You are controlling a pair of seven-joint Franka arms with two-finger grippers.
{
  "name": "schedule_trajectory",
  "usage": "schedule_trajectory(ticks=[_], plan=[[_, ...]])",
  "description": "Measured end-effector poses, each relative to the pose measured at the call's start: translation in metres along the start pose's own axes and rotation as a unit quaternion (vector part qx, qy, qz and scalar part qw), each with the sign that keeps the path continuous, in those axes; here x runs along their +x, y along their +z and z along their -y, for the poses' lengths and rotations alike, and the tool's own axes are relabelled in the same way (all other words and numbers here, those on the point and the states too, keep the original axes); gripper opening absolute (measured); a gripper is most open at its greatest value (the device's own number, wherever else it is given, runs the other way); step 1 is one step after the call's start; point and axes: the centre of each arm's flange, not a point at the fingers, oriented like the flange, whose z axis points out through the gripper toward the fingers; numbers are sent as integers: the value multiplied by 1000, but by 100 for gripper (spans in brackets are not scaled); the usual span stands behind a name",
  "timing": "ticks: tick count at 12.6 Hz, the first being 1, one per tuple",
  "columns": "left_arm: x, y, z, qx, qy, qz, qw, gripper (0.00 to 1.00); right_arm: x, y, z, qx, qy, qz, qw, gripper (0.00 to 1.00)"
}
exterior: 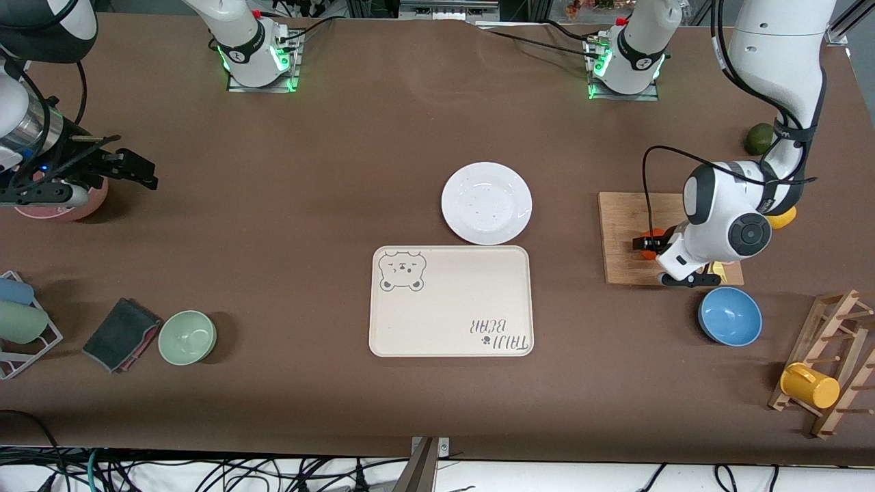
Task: Place orange and plate with both arms
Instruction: 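Carry the orange with the left gripper over the white plate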
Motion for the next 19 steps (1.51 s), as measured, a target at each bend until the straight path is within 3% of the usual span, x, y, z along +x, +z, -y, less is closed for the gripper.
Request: schedule_trajectory(ticks=[2, 8, 13, 19], plan=[[0, 0, -1, -1, 0, 0, 1000, 76, 0, 0, 5, 7, -3, -2, 1000, 100], [7, -14, -25, -8, 17, -3, 1000, 76, -1, -4, 17, 12, -12, -2, 1000, 100], [0, -37, -121, -59, 24, -10, 998, 76, -6, -30, 3, 13, -2, -2, 1000, 100], [-68, -52, -289, -87, -49, 17, 995, 76, -7, -34, -12, 14, 12, -4, 1000, 100]])
